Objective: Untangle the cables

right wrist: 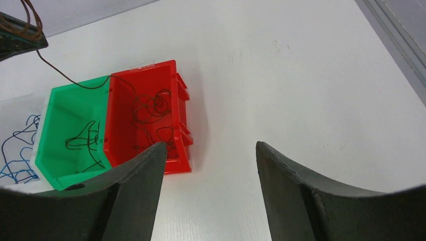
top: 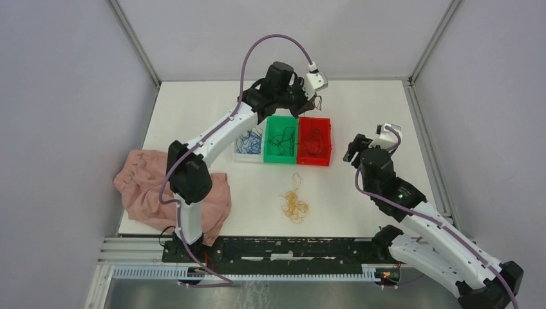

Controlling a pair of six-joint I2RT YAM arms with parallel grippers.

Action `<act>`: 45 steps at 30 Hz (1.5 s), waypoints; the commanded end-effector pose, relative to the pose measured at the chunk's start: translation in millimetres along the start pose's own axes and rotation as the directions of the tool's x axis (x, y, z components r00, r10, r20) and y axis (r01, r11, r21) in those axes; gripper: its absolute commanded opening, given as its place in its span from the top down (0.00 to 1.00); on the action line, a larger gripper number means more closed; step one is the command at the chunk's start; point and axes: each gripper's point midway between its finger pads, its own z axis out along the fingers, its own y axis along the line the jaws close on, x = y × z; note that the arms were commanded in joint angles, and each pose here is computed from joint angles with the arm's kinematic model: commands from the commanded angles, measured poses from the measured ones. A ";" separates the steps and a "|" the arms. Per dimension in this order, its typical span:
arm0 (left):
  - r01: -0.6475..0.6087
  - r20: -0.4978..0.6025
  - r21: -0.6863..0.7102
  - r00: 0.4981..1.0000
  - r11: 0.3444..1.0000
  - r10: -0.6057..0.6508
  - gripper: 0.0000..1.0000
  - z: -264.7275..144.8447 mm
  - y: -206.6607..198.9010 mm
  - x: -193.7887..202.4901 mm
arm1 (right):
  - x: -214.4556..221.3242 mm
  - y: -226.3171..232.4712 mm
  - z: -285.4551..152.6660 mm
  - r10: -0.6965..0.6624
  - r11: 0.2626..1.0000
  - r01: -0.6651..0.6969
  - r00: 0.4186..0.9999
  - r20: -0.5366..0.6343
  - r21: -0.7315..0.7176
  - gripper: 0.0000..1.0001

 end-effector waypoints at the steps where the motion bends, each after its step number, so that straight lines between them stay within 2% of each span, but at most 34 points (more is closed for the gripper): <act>1: 0.046 -0.047 0.007 0.998 0.999 -0.046 0.97 -17.9 -7.5 -7.3 | -19.3 5.5 0.1 0.051 0.999 -0.051 0.998 0.045 -0.010 0.28; 6: 0.101 -0.140 0.014 0.985 0.995 -0.098 0.97 2.8 -5.9 16.0 | -24.8 1.7 0.8 0.057 0.998 -0.057 0.997 0.058 0.011 0.28; 14: 0.141 -0.199 -0.001 0.970 0.990 -0.138 0.97 36.4 0.4 44.5 | -35.6 4.7 4.6 0.058 0.998 -0.059 0.996 0.069 0.019 0.28; 22: 0.151 -0.382 0.027 0.915 0.988 -0.130 0.94 48.5 -16.1 107.2 | -22.8 10.7 19.3 0.032 0.999 -0.032 0.999 0.027 0.025 0.28; 25: 0.183 -0.386 0.049 0.910 0.982 -0.151 0.85 55.5 -22.0 113.1 | -18.8 10.0 22.5 0.038 0.999 -0.039 0.999 0.016 0.025 0.28; 31: 0.225 -0.329 0.101 0.927 0.969 -0.181 0.59 56.1 -30.5 91.8 | -19.8 5.7 23.2 0.039 0.999 -0.039 0.999 0.012 0.028 0.28; 34: 0.216 -0.316 0.105 0.933 0.971 -0.173 0.54 48.9 -29.9 83.0 | -20.4 4.1 22.8 0.039 0.999 -0.040 0.999 0.011 0.025 0.28; 35: 0.211 -0.311 0.106 0.935 0.972 -0.169 0.49 45.2 -30.0 78.7 | -20.0 4.0 22.9 0.037 0.999 -0.037 0.999 0.010 0.021 0.28; 37: 0.198 -0.299 0.123 0.942 0.973 -0.154 0.26 35.6 -31.1 68.6 | -19.5 6.1 24.1 0.023 1.000 -0.023 1.000 0.006 0.010 0.28; 38: 0.190 -0.290 0.132 0.946 0.973 -0.145 0.18 29.4 -30.7 62.2 | -18.7 10.8 24.9 0.003 1.000 -0.003 1.000 0.000 -0.016 0.27; 41: 0.194 -0.249 0.124 0.955 0.973 -0.159 0.02 4.1 -18.5 38.3 | -16.9 32.2 27.7 -0.031 0.993 0.029 0.999 -0.021 -0.117 0.25; 45: 0.303 -0.150 0.075 0.945 0.950 -0.290 0.01 -43.0 22.0 12.6 | -9.7 68.7 38.9 -0.088 0.966 0.071 0.994 -0.060 -0.248 0.22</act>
